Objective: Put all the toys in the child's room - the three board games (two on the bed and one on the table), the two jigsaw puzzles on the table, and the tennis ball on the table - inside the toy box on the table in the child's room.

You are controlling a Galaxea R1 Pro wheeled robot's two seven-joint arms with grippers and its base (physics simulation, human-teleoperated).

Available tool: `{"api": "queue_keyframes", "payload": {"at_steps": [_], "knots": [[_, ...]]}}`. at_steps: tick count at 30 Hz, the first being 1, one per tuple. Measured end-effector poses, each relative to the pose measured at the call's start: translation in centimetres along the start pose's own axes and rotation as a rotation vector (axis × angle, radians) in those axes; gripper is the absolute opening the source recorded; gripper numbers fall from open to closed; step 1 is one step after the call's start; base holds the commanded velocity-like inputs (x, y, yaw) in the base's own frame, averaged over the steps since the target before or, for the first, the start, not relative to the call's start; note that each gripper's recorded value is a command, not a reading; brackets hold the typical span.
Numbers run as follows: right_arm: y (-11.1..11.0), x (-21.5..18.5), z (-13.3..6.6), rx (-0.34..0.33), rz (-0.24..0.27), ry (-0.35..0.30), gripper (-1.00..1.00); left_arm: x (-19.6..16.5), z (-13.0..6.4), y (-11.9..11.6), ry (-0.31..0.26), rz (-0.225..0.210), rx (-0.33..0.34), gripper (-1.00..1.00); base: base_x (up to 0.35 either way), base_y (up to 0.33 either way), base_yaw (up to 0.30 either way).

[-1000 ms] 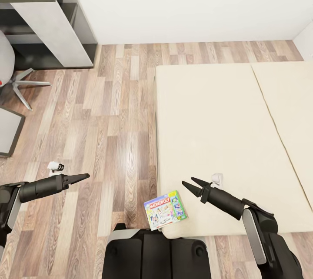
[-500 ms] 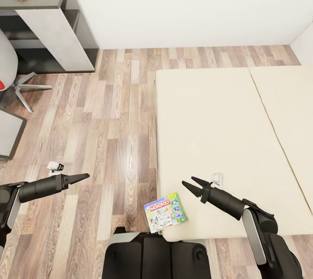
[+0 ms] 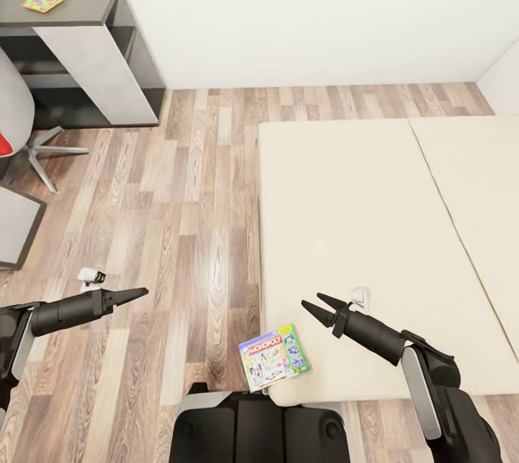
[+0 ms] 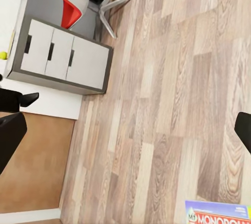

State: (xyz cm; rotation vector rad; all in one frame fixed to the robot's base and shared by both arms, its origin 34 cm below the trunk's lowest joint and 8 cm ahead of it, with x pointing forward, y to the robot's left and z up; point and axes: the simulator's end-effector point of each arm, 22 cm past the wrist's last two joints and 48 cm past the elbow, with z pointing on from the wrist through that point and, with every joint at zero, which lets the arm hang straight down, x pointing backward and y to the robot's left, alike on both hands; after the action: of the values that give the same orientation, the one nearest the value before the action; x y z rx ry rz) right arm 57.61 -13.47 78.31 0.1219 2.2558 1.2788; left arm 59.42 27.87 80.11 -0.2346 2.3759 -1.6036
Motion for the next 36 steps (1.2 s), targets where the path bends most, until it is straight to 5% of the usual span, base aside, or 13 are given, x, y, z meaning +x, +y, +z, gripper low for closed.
{"api": "queue_keyframes", "payload": {"at_steps": [36], "knots": [[2.0, -2.1, -0.5, -0.014, -0.049, -0.031, 1.00, -1.6, -0.8, -2.7, -0.029, 0.053, 0.015, 1.00, 0.000, 0.000, 0.000]]}}
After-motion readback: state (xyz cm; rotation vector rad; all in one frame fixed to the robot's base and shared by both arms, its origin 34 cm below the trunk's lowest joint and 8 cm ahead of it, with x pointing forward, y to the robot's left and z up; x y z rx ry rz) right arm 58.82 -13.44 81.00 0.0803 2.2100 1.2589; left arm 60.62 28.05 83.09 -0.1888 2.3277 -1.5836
